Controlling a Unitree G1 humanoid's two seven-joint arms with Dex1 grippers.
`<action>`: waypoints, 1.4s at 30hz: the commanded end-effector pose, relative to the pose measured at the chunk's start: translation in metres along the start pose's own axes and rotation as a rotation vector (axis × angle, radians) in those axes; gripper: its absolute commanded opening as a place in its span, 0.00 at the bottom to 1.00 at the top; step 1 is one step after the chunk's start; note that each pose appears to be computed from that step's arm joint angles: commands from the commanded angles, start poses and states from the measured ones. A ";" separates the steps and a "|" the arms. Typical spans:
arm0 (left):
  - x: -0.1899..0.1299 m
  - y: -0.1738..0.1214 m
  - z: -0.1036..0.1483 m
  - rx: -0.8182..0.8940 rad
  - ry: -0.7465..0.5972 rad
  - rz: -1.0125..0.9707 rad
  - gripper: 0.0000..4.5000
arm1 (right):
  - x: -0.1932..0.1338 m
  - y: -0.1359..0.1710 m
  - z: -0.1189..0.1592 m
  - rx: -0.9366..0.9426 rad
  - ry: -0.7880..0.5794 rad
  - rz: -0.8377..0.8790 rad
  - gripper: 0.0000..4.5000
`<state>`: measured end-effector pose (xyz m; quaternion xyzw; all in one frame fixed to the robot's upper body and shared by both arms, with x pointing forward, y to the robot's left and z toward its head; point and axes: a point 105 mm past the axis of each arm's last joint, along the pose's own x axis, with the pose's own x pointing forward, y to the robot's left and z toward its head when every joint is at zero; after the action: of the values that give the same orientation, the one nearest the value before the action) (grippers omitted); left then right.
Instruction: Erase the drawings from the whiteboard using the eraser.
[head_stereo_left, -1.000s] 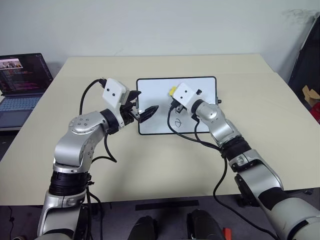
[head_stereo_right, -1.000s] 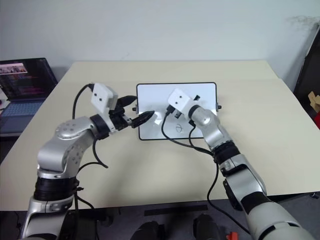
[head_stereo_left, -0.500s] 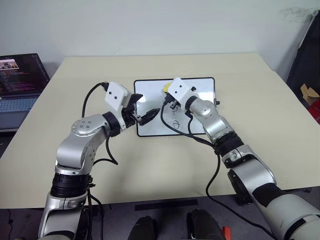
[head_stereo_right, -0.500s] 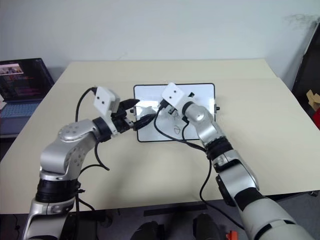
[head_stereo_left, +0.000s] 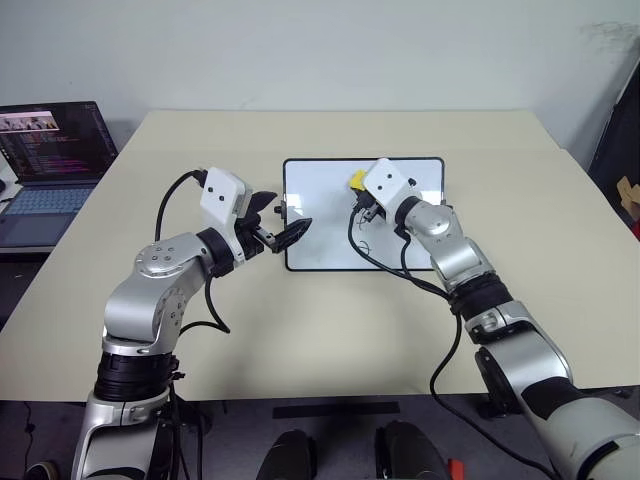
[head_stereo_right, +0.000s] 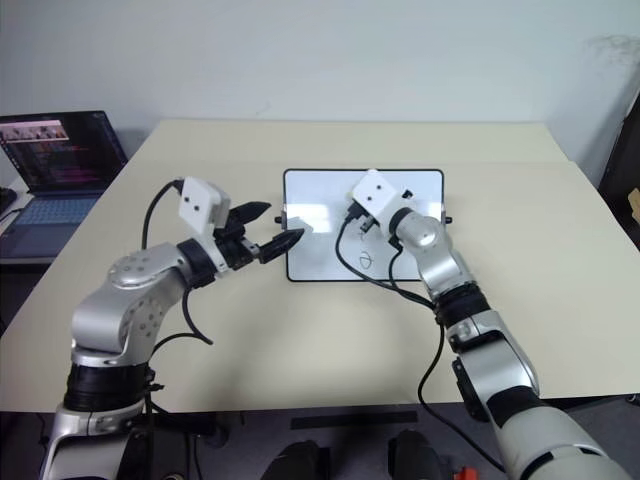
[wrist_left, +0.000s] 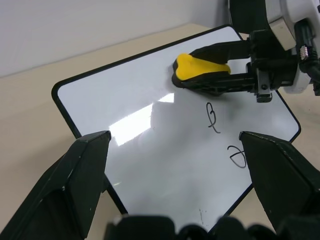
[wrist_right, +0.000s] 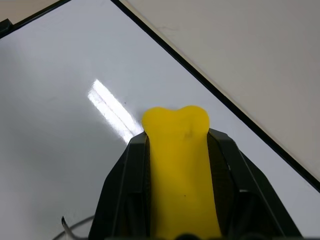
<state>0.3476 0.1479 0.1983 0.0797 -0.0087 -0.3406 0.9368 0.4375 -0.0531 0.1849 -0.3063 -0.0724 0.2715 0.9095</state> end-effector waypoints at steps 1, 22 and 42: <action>-0.007 0.006 0.012 0.024 -0.038 0.021 1.00 | -0.008 -0.004 0.016 0.151 -0.077 0.005 0.26; -0.037 -0.007 -0.024 -0.069 -0.050 -0.007 1.00 | -0.155 0.073 -0.014 0.167 -0.057 0.325 0.26; -0.027 -0.022 -0.024 -0.054 -0.087 -0.080 1.00 | -0.082 0.036 0.009 -0.046 -0.243 0.069 0.26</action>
<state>0.3167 0.1550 0.1598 0.0301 -0.0141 -0.3729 0.9273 0.3486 -0.0710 0.1647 -0.2858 -0.1535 0.3397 0.8828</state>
